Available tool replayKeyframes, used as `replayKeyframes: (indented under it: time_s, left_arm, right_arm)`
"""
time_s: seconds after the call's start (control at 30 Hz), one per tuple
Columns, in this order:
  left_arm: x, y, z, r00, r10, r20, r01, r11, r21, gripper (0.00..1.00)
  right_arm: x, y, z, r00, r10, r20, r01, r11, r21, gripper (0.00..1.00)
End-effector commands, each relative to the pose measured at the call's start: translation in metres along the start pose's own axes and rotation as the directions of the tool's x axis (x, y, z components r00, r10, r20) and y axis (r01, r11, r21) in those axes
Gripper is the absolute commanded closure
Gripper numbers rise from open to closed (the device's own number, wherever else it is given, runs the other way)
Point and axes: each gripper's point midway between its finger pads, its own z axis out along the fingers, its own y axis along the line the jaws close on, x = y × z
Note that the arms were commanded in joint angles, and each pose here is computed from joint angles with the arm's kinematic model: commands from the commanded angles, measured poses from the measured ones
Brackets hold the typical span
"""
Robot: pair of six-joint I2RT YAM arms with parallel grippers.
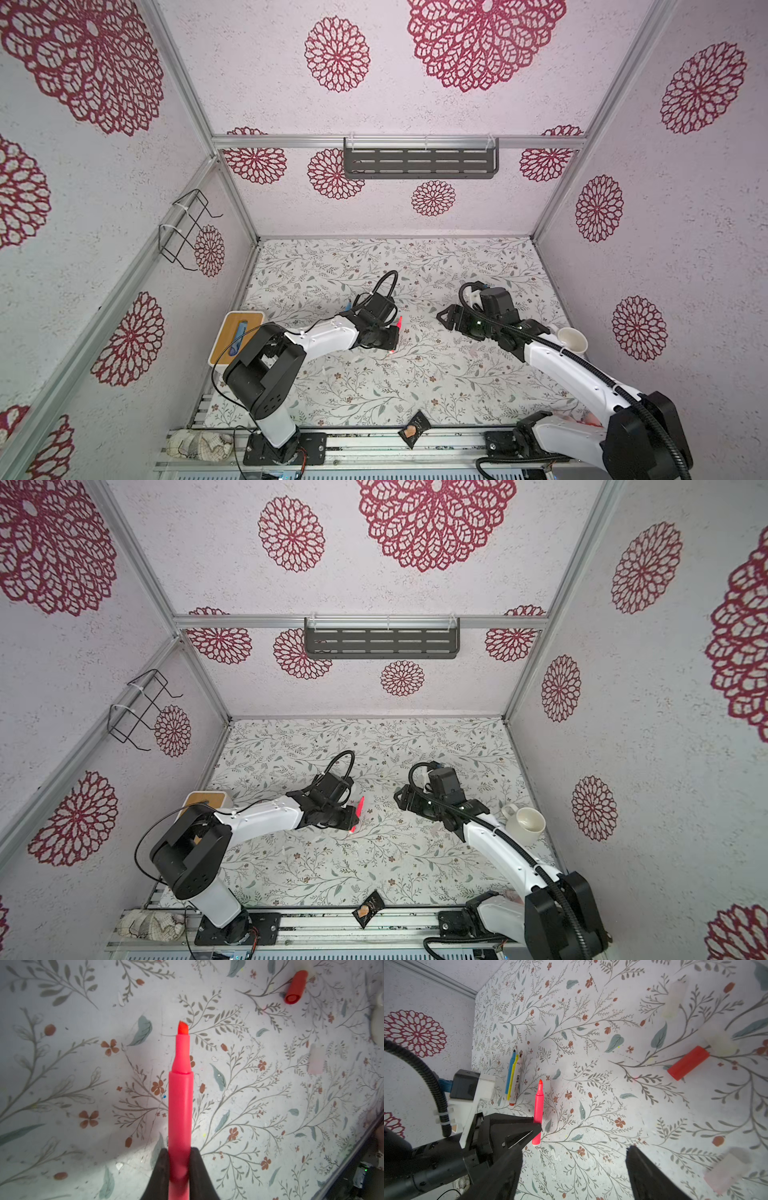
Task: Insert the pens into the pen caps
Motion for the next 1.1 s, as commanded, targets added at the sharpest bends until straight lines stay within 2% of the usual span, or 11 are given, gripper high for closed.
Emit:
replayKeyframes:
  time_s: [0.0,0.1,0.37,1.07]
  left_arm:
    - [-0.011,-0.024,-0.012,0.997,0.041,0.068,-0.048,0.994,0.103,0.87]
    - [-0.014,-0.029,-0.018,0.994,0.046,0.095,-0.058,0.99,0.128,0.87]
    - [-0.024,-0.04,-0.036,0.986,0.048,0.16,-0.075,0.983,0.168,0.87]
    - [-0.03,-0.062,-0.052,0.975,0.032,0.22,-0.09,0.961,0.26,0.87]
  right_arm:
    - [-0.003,0.026,-0.001,0.999,-0.041,0.017,0.043,0.99,-0.132,0.18]
    - [0.001,0.036,0.002,0.999,-0.045,0.005,0.046,0.98,-0.194,0.19]
    - [0.011,0.054,0.019,0.996,-0.073,-0.056,0.057,0.965,-0.256,0.23]
    - [0.023,0.097,0.044,0.985,-0.158,-0.072,0.123,0.927,-0.353,0.27]
